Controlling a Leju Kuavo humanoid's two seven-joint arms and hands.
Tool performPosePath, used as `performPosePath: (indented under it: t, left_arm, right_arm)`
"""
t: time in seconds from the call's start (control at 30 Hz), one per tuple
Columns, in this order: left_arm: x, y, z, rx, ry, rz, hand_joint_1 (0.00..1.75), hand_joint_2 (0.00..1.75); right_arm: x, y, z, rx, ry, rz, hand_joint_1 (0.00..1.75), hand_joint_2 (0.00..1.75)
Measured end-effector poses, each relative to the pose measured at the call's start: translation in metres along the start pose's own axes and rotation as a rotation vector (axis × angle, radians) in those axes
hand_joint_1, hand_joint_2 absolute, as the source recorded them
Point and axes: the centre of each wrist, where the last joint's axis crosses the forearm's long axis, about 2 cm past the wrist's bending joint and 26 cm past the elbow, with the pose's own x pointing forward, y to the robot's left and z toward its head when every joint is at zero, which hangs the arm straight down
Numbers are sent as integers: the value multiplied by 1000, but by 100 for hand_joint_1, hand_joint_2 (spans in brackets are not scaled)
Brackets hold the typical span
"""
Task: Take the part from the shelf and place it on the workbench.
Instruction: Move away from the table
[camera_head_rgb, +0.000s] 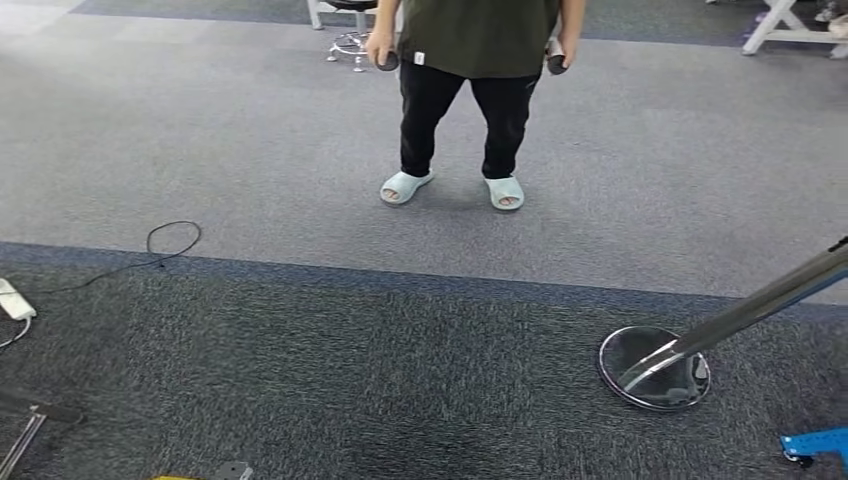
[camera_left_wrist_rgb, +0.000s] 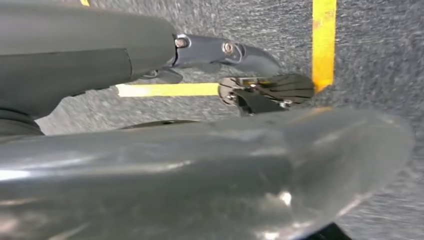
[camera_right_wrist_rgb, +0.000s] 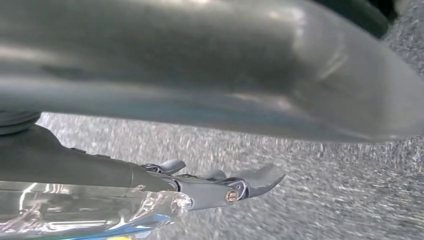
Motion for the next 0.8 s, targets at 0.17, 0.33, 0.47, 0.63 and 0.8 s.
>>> performPosePath:
  t: [0.17, 0.33, 0.47, 0.63, 0.8]
  left_arm:
    - [-1, 1, 0, -4, -15, -17, 0, 0]
    - [1, 1, 0, -22, -18, -19, 0, 0]
    - [3, 0, -1, -22, -15, -18, 0, 0]
    - [-1, 1, 0, -11, -1, -16, 0, 0]
    - [0, 3, 0, -31, 7, -10, 0, 0]
  right_arm:
    - [-2, -1, 0, 0, 0, -6, 0, 0]
    - [1, -2, 0, 4, -25, -4, 0, 0]
    - [1, -2, 0, 4, -24, -3, 0, 0]
    - [1, -2, -1, 4, -25, -3, 0, 0]
    - [3, -2, -1, 4, -26, -4, 0, 0]
